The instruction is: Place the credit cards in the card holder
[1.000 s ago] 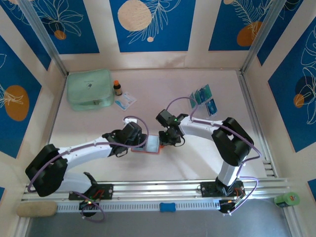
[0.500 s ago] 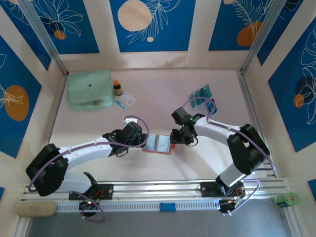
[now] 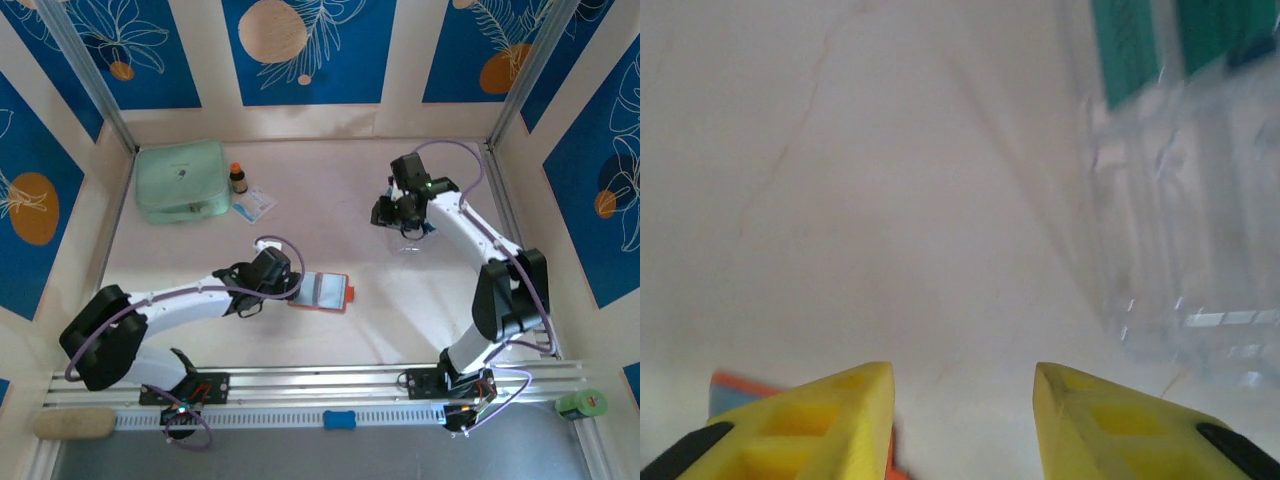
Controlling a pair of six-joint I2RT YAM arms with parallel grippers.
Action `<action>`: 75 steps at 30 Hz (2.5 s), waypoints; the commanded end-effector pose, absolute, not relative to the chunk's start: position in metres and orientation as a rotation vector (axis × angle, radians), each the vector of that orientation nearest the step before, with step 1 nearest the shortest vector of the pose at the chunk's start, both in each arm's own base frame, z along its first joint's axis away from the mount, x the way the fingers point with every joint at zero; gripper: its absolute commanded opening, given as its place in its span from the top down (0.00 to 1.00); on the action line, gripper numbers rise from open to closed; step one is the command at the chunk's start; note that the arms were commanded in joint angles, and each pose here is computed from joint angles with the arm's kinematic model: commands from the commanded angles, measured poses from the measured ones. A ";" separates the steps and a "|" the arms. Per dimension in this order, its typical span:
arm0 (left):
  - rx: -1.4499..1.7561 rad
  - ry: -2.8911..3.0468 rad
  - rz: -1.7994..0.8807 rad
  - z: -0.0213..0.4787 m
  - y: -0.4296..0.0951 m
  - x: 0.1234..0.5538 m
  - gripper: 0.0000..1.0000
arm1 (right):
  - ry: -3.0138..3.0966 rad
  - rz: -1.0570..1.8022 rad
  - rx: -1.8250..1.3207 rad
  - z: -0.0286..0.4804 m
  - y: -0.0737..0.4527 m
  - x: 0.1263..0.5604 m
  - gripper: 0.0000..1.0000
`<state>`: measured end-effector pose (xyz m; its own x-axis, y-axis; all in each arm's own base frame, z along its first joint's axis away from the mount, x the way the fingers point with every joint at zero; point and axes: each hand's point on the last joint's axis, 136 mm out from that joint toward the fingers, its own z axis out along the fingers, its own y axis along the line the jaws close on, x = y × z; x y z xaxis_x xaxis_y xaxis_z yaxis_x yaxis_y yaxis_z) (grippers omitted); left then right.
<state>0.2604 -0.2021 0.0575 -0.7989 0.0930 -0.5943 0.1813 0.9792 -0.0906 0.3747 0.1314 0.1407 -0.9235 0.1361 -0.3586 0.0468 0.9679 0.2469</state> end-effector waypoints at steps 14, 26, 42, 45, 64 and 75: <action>0.196 2.525 -0.237 0.050 -0.211 0.261 0.00 | 2.844 -0.238 -0.019 0.117 0.090 0.460 0.71; 0.200 2.526 -0.234 0.051 -0.212 0.262 0.00 | 2.876 -0.366 -0.061 0.090 0.081 0.476 0.72; 0.199 2.521 -0.218 0.055 -0.209 0.262 0.00 | 2.911 -0.354 -0.081 0.073 0.085 0.482 0.84; 0.195 2.520 -0.218 0.055 -0.209 0.263 0.00 | 2.910 -0.329 -0.077 0.075 0.087 0.482 0.88; 0.230 2.504 -0.191 0.067 -0.211 0.268 0.00 | 2.753 0.035 -0.052 0.168 0.124 0.466 1.00; 0.275 2.498 -0.141 0.074 -0.218 0.281 0.00 | 2.654 0.519 -0.048 0.187 0.184 0.389 1.00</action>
